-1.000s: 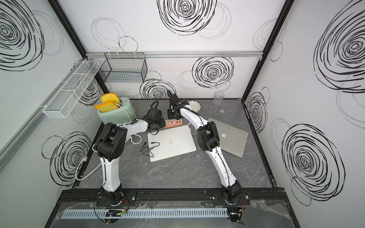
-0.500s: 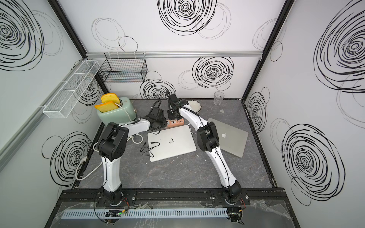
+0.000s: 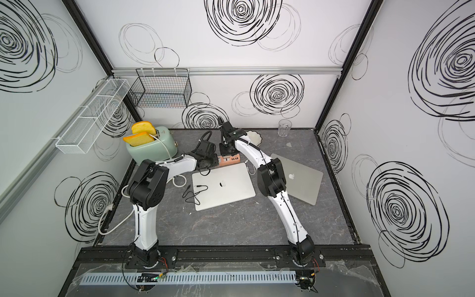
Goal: Unplug the laptop charger
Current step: Remove the plug from the socket.
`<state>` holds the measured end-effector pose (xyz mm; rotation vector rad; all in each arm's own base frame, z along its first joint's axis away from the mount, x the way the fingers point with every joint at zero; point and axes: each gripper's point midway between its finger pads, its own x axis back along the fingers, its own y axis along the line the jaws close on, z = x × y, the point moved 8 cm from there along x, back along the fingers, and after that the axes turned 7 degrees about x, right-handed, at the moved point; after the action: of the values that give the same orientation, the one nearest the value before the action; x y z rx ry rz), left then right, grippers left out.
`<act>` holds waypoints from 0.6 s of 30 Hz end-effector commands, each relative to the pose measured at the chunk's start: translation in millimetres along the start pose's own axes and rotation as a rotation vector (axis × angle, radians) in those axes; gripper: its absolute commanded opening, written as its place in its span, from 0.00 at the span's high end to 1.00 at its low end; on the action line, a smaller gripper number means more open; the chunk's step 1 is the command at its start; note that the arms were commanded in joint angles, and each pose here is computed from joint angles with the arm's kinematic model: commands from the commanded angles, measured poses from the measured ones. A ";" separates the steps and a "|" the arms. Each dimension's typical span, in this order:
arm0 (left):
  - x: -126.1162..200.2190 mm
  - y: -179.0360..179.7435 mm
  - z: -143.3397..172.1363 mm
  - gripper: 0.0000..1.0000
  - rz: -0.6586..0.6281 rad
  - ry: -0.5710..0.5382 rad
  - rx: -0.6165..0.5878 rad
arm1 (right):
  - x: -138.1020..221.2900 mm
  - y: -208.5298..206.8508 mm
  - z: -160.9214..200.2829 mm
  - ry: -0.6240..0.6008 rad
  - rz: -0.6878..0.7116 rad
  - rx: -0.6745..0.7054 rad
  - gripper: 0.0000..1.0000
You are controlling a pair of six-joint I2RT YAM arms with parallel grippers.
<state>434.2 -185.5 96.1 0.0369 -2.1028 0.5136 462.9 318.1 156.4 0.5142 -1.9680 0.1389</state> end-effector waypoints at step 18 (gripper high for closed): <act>-38.1 52.7 62.0 0.53 -0.268 0.246 -0.067 | 70.5 15.2 -13.3 -0.032 -0.235 -0.075 0.82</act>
<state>436.9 -190.5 95.9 0.0312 -2.0991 0.4926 470.0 305.5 156.3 0.5172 -1.9222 -0.0047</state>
